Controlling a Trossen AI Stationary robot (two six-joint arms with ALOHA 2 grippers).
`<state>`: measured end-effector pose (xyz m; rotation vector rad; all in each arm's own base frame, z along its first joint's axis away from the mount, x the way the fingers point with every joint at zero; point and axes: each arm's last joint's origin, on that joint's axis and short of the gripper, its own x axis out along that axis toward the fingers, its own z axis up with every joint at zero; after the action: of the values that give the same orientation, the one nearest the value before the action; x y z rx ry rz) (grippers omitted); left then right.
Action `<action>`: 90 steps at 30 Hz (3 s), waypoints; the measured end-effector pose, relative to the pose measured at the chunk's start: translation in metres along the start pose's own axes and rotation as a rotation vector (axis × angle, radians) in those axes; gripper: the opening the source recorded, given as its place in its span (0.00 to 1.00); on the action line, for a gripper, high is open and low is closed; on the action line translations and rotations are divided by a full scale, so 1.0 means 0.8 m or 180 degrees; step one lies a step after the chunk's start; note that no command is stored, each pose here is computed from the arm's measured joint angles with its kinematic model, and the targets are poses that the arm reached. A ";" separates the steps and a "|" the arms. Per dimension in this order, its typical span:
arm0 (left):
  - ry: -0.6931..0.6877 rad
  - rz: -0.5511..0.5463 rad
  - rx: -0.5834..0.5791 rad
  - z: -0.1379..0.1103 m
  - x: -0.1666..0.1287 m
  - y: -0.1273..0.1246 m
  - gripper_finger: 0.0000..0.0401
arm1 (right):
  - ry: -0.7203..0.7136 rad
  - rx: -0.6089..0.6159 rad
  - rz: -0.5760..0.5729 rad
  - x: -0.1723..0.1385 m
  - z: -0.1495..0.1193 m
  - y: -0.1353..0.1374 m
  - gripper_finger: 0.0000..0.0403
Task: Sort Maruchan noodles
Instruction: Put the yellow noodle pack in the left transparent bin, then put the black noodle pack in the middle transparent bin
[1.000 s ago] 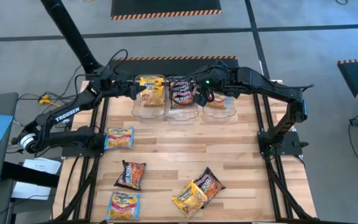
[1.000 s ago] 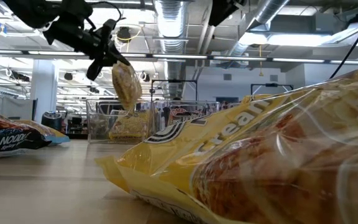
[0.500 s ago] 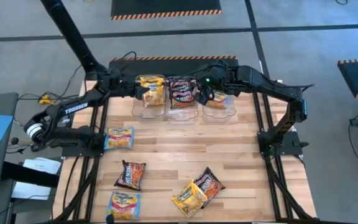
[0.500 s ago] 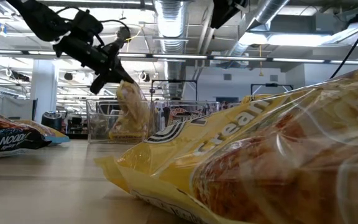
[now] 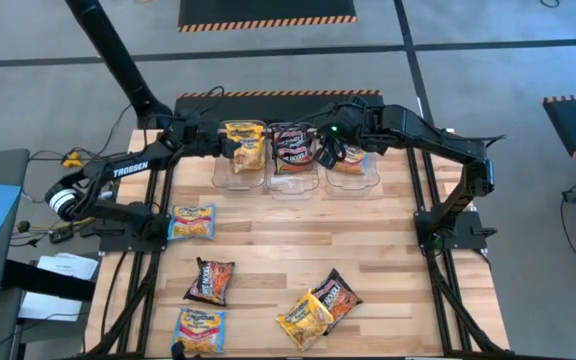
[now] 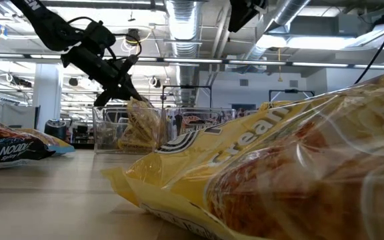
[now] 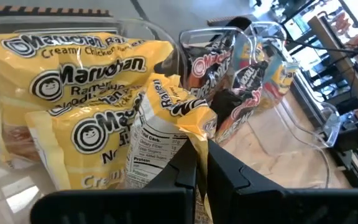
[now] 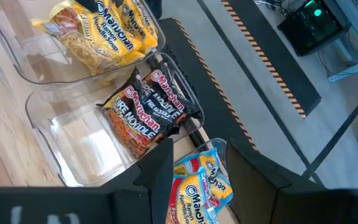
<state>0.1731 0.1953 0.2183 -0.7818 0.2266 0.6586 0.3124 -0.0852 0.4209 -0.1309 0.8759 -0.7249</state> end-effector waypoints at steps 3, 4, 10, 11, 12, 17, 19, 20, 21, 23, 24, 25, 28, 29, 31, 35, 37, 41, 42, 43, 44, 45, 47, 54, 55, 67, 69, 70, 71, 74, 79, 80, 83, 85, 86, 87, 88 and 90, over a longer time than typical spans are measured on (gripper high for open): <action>0.0004 0.0005 0.0007 0.000 0.000 0.000 0.05 | 0.0003 -0.0004 0.0003 0.000 0.000 0.000 0.42; 0.0004 0.0006 0.0009 0.000 0.000 0.000 0.07 | 0.0004 -0.0005 0.0002 0.000 0.000 0.000 0.42; 0.0046 0.0094 0.0006 -0.001 -0.001 0.005 0.20 | 0.0004 -0.0005 0.0002 0.000 0.000 0.000 0.42; 0.0088 0.0140 0.0003 -0.002 -0.002 0.008 0.22 | 0.0005 -0.0005 0.0002 0.000 0.000 0.000 0.42; 0.0142 0.0193 -0.0025 -0.004 -0.002 0.011 0.24 | 0.0005 -0.0005 0.0002 0.000 0.000 0.000 0.42; 0.0472 0.0435 -0.0153 -0.015 -0.006 0.024 0.32 | 0.0006 -0.0006 0.0002 0.000 0.000 0.000 0.42; 0.0543 0.0493 -0.0113 -0.017 -0.008 0.027 0.34 | 0.0007 -0.0007 0.0002 0.000 0.000 0.000 0.42; 0.0548 0.0509 -0.0102 -0.018 -0.008 0.027 0.35 | 0.0007 -0.0006 0.0002 0.000 0.000 0.000 0.42; 0.0532 0.0521 -0.0099 -0.017 -0.008 0.028 0.36 | 0.0007 -0.0007 0.0002 0.000 0.000 0.000 0.42; 0.0518 0.0517 -0.0101 -0.016 -0.008 0.028 0.37 | 0.0006 -0.0006 0.0003 0.000 0.000 0.000 0.42; 0.0516 0.0514 -0.0111 -0.016 -0.008 0.028 0.37 | 0.0007 -0.0007 0.0003 0.000 0.000 0.000 0.42; 0.0520 0.0495 -0.0125 -0.016 -0.008 0.027 0.37 | 0.0007 -0.0007 0.0004 0.000 0.000 0.000 0.42; 0.0559 0.0412 -0.0149 -0.017 -0.008 0.026 0.38 | 0.0007 -0.0007 0.0004 0.000 0.000 0.000 0.42; 0.0563 0.0392 -0.0153 -0.016 -0.008 0.026 0.38 | 0.0007 -0.0007 0.0004 0.000 0.000 0.000 0.42; 0.0527 0.0361 -0.0140 -0.015 -0.010 0.024 0.38 | 0.0007 -0.0006 0.0004 0.000 0.000 0.000 0.42; 0.0388 0.0314 -0.0106 -0.008 -0.017 0.020 0.38 | 0.0007 -0.0007 0.0005 0.000 0.000 0.000 0.42; 0.0296 0.0300 -0.0061 -0.003 -0.022 0.020 0.38 | 0.0007 -0.0007 0.0005 0.000 0.000 0.000 0.42; 0.0143 0.0208 -0.0058 0.007 -0.036 0.018 0.38 | 0.0006 -0.0006 0.0005 0.000 0.000 0.000 0.42; 0.0131 0.0113 -0.0040 0.009 -0.040 0.016 0.38 | 0.0007 -0.0006 0.0005 0.000 0.000 0.000 0.42; 0.0133 -0.0011 -0.0014 0.010 -0.043 0.012 0.38 | 0.0007 -0.0005 0.0006 0.000 0.000 0.000 0.42; 0.0152 -0.0159 0.0007 0.011 -0.045 0.009 0.38 | 0.0006 -0.0006 0.0006 0.000 0.000 0.000 0.42; 0.0173 -0.0317 0.0038 0.012 -0.048 0.004 0.38 | 0.0007 -0.0007 0.0006 0.000 0.000 0.000 0.42; 0.0232 -0.0592 0.0107 0.011 -0.051 -0.007 0.38 | 0.0006 -0.0005 0.0006 0.000 0.000 0.000 0.42; 0.0366 -0.0773 0.0205 -0.003 -0.047 -0.033 0.38 | 0.0002 -0.0002 0.0007 0.000 0.000 0.000 0.42; 0.0371 -0.0770 0.0218 -0.004 -0.046 -0.036 0.38 | 0.0002 -0.0002 0.0008 0.000 0.000 0.000 0.42; 0.0761 -0.0570 0.0992 0.047 -0.086 -0.097 0.38 | 0.0051 0.0227 0.0480 -0.002 -0.001 0.009 0.42; 0.0779 -0.0500 0.1139 0.057 -0.097 -0.108 0.38 | 0.0123 0.0253 0.0671 -0.005 -0.004 0.014 0.43; 0.0772 -0.0481 0.1190 0.062 -0.102 -0.113 0.38 | 0.0178 0.0262 0.0774 -0.006 -0.006 0.017 0.43; 0.0758 -0.0482 0.1242 0.066 -0.107 -0.119 0.38 | 0.0241 0.0275 0.0875 -0.008 -0.008 0.020 0.44; 0.0747 -0.0505 0.1332 0.075 -0.118 -0.131 0.38 | 0.0446 0.0269 0.1136 -0.015 -0.016 0.032 0.46; 0.0745 -0.0550 0.1378 0.074 -0.125 -0.137 0.38 | 0.0736 0.0128 0.1473 -0.030 -0.028 0.057 0.53; 0.0782 -0.0540 0.1367 0.073 -0.126 -0.137 0.38 | 0.0768 0.0082 0.1564 -0.034 -0.030 0.063 0.54; 0.0904 -0.0512 0.1348 0.068 -0.126 -0.136 0.38 | 0.0863 -0.0092 0.1817 -0.042 -0.034 0.087 0.56; 0.0994 -0.0492 0.1370 0.064 -0.127 -0.135 0.38 | 0.0933 -0.0157 0.1982 -0.052 -0.039 0.099 0.56; 0.1026 -0.0497 0.1386 0.062 -0.127 -0.136 0.38 | 0.0955 -0.0161 0.2065 -0.056 -0.040 0.106 0.56; 0.1051 -0.0503 0.1392 0.061 -0.127 -0.136 0.38 | 0.0998 -0.0163 0.2143 -0.059 -0.041 0.114 0.56; 0.1073 -0.0508 0.1393 0.060 -0.127 -0.137 0.38 | 0.1049 -0.0171 0.2184 -0.062 -0.043 0.121 0.56; 0.1100 -0.0526 0.1406 0.058 -0.127 -0.139 0.38 | 0.1206 -0.0248 0.2190 -0.065 -0.051 0.138 0.56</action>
<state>0.1614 0.1233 0.3575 -0.4758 0.5946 0.2950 0.3185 0.0383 0.3856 0.2415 1.2205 -0.0651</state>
